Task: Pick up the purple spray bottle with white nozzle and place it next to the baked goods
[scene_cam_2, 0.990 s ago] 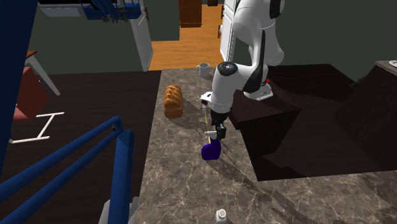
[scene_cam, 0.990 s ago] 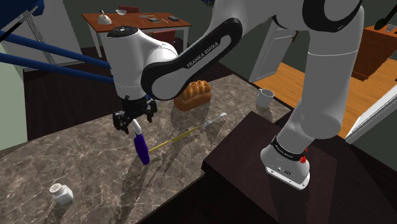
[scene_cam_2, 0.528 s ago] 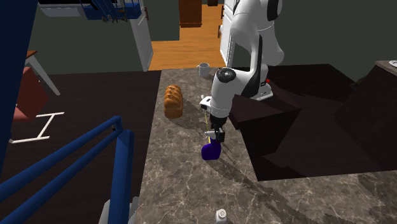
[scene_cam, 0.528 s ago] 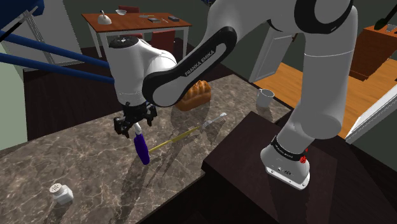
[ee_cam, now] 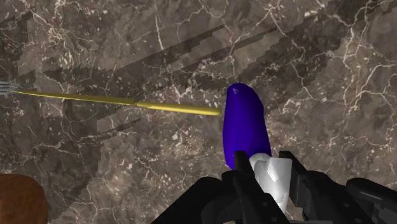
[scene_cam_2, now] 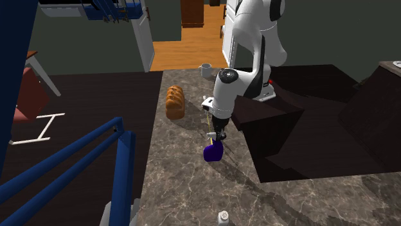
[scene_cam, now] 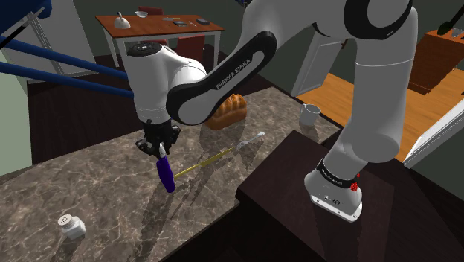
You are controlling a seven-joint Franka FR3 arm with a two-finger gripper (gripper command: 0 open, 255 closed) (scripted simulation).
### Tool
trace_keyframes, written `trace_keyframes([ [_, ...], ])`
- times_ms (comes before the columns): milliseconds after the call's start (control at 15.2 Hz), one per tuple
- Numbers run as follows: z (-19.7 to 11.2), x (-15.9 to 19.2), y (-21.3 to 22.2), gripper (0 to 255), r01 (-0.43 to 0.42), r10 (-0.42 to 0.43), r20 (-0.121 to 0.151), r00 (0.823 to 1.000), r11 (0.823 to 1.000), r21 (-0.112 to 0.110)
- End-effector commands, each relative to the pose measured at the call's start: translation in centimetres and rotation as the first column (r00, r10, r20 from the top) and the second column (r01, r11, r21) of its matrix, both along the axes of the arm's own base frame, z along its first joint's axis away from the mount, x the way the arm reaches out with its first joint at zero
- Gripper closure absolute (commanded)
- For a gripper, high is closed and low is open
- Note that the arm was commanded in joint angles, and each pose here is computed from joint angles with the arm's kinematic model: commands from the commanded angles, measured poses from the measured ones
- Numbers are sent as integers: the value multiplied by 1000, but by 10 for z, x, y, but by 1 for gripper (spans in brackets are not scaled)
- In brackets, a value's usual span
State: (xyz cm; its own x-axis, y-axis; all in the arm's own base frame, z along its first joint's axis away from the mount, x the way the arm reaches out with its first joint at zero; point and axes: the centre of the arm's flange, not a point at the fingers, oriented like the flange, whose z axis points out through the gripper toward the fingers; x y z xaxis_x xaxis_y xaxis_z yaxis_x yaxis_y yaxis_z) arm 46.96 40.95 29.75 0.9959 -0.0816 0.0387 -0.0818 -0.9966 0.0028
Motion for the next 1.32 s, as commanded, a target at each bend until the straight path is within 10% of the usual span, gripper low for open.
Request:
trace_keyframes([
  [0,0,0,0,255,0,0,0,1000,1000,0],
  [1254,74,0,0,255,0,0,0,1000,1000,0],
])
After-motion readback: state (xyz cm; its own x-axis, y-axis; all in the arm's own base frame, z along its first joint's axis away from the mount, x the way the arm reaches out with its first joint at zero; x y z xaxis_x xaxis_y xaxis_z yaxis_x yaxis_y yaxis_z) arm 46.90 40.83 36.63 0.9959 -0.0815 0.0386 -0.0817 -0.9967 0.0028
